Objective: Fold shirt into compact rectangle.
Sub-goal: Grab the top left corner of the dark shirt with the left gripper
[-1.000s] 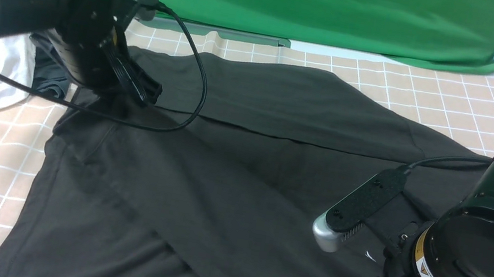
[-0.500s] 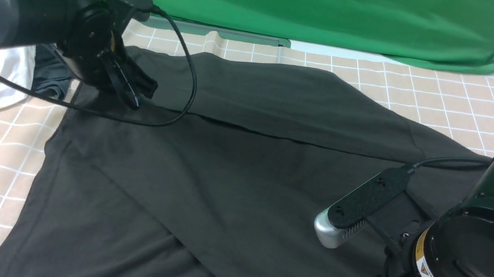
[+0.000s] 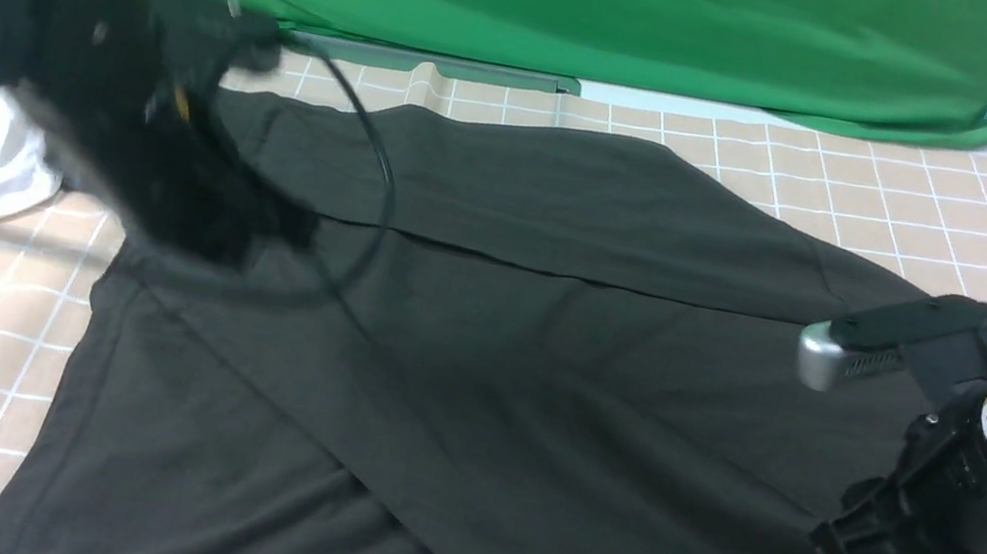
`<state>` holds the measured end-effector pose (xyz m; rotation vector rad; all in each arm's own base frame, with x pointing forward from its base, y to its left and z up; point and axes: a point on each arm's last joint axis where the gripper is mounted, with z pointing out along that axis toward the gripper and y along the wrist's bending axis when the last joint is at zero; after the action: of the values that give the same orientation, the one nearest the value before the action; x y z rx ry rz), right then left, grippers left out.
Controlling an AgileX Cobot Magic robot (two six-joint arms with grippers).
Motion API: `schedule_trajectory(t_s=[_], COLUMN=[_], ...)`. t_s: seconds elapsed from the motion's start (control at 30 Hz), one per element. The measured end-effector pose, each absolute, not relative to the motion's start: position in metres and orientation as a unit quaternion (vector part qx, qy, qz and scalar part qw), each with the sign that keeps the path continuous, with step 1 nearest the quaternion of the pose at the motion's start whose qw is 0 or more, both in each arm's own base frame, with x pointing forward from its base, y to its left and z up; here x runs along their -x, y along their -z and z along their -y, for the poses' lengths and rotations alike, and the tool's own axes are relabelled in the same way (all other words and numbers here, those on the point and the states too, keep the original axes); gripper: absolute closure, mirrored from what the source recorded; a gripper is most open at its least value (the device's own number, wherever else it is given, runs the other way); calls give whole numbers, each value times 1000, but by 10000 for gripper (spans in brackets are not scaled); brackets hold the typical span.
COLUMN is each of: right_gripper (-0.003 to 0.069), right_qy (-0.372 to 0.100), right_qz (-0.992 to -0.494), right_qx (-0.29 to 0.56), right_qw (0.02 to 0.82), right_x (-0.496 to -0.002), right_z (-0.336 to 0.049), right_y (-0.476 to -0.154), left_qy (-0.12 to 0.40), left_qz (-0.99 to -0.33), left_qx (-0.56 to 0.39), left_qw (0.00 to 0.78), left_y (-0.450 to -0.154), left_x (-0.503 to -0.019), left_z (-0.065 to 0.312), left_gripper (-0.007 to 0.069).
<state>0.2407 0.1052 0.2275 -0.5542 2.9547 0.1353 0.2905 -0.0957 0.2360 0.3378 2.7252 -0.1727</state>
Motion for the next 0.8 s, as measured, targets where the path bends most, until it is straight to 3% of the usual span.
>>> schedule_trajectory(t_s=[0.23, 0.6, 0.8], right_gripper=[99, 83, 88], right_qy=[-59, -58, -55], right_qz=[-967, -921, -909], right_qx=[247, 385, 414], right_qw=[25, 3, -3], right_x=[-239, -215, -215], right_z=[-128, -178, -184], right_y=[-206, -187, -178], left_qy=[67, 56, 56], left_qz=[-985, -990, -990], left_qx=[-121, -115, -113], left_qw=[102, 65, 65], left_y=[-189, -154, -152], left_x=[-248, -251, -253], left_z=[96, 97, 97], left_gripper=[610, 607, 607])
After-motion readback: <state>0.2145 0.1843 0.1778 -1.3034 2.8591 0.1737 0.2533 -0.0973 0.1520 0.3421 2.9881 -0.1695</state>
